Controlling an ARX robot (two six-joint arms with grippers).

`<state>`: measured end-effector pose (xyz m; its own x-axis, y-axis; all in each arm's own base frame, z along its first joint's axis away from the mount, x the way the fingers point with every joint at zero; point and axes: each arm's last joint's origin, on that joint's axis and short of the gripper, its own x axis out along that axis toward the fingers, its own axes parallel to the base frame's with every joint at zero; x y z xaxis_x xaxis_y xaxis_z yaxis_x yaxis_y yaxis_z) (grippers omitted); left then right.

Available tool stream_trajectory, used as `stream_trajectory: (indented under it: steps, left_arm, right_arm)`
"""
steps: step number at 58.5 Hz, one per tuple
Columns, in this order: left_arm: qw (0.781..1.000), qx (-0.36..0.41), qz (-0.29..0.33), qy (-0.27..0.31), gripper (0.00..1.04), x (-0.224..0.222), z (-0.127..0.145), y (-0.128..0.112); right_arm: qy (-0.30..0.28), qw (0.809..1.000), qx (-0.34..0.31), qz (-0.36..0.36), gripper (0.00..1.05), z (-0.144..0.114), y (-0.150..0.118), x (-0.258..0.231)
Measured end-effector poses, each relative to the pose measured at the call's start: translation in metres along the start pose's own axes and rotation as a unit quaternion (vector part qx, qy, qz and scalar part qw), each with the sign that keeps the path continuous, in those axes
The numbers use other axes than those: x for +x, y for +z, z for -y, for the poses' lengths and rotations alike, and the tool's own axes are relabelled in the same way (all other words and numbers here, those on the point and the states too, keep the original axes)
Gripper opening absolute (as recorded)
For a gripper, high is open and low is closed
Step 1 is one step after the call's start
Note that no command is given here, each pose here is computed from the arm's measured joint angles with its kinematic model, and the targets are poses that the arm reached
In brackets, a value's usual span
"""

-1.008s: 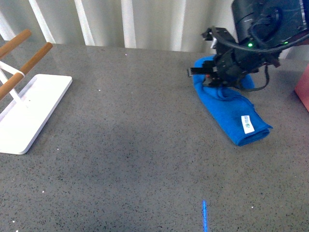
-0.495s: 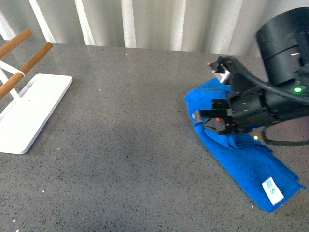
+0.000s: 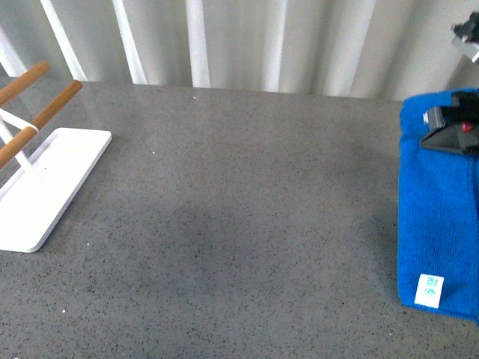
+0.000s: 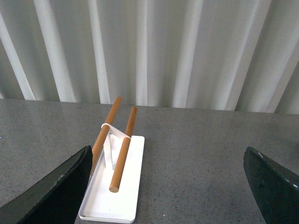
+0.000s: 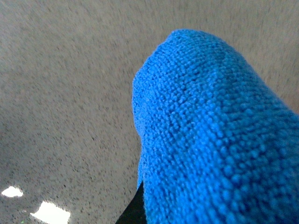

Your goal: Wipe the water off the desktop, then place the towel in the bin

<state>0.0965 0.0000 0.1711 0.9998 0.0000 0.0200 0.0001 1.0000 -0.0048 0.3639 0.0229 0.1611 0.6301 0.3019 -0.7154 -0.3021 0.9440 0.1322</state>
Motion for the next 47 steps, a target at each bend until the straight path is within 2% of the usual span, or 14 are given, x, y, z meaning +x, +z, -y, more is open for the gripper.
stream_trajectory:
  steps: [6,13,18,26,35,47]
  left_arm:
    - [1.000,0.000,0.000,0.000,0.98,0.000,0.000,0.000]
    - [1.000,0.000,0.000,0.000,0.98,0.000,0.000,0.000]
    - [1.000,0.000,0.000,0.000,0.98,0.000,0.000,0.000]
    - [1.000,0.000,0.000,0.000,0.98,0.000,0.000,0.000]
    - [1.000,0.000,0.000,0.000,0.98,0.000,0.000,0.000]
    - [1.000,0.000,0.000,0.000,0.98,0.000,0.000,0.000]
  right_arm:
    - [-0.011,0.999,-0.024,0.043,0.04,-0.010,0.033,-0.019]
    - [-0.042,0.995,-0.036,0.078,0.04,-0.010,0.060,-0.038]
    - [-0.093,0.989,-0.026,0.107,0.04,0.010,0.082,-0.064]
    - [-0.149,0.980,-0.001,0.128,0.04,0.044,0.095,-0.095]
    - [-0.201,0.971,0.039,0.124,0.04,0.089,0.094,-0.127]
    - [-0.234,0.964,0.097,0.083,0.04,0.134,0.056,-0.132]
